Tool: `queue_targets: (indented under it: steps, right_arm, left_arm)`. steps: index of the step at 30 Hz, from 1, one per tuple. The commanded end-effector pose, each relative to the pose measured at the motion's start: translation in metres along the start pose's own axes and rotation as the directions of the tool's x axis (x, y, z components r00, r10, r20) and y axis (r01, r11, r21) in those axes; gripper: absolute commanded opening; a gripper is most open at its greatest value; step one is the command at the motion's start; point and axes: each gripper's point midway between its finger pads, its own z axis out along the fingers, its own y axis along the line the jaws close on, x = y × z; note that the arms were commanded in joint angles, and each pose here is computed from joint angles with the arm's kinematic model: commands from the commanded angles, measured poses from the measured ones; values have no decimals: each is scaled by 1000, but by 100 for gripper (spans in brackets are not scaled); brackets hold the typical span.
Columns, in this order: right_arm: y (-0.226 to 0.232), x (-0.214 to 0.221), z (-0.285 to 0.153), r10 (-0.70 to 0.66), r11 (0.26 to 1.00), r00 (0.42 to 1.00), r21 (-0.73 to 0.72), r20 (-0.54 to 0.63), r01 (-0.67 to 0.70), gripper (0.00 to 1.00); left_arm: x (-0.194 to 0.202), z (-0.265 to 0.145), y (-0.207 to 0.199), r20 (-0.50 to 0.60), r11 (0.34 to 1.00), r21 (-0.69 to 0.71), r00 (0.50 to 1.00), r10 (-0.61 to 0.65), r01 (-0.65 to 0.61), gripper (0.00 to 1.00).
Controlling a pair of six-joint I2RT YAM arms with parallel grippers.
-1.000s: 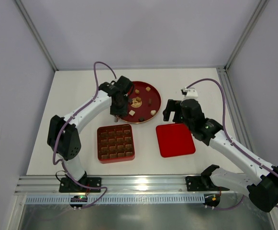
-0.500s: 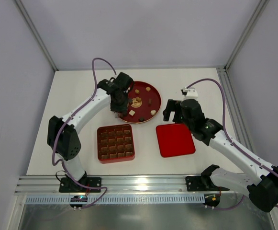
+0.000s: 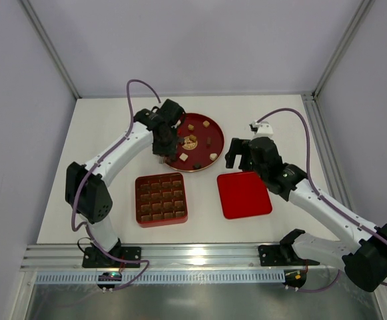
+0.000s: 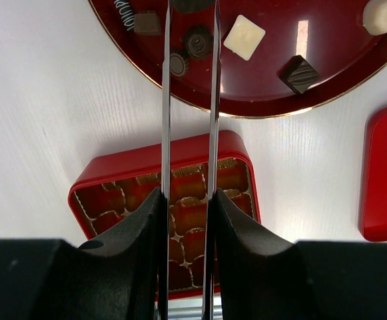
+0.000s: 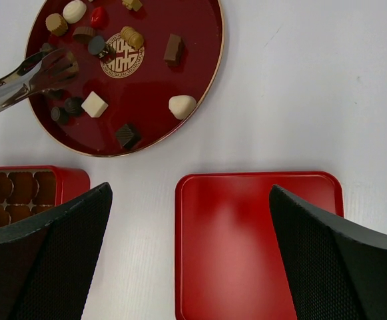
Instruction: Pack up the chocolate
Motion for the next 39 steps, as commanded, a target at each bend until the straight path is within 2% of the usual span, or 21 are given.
queue_targets:
  steps: [1, 14, 24, 39]
  right_arm:
    - [10, -17, 1, 14, 1000, 999, -28, 46, -13, 100]
    - [8, -21, 4, -1, 1000, 999, -10, 53, 2, 100]
    - [10, -23, 6, 0, 1000, 998, -13, 55, 1, 100]
    - [12, -18, 11, 5, 1000, 999, -16, 38, -5, 100]
  left_arm:
    - [-15, -38, 6, 94, 1000, 28, 995, -17, 14, 27]
    - [5, -76, 24, 113, 999, 27, 993, -34, 32, 28]
    - [49, -106, 50, 101, 996, 20, 991, -86, 84, 28]
    - [119, -121, 78, 27, 993, 15, 993, -117, 117, 29]
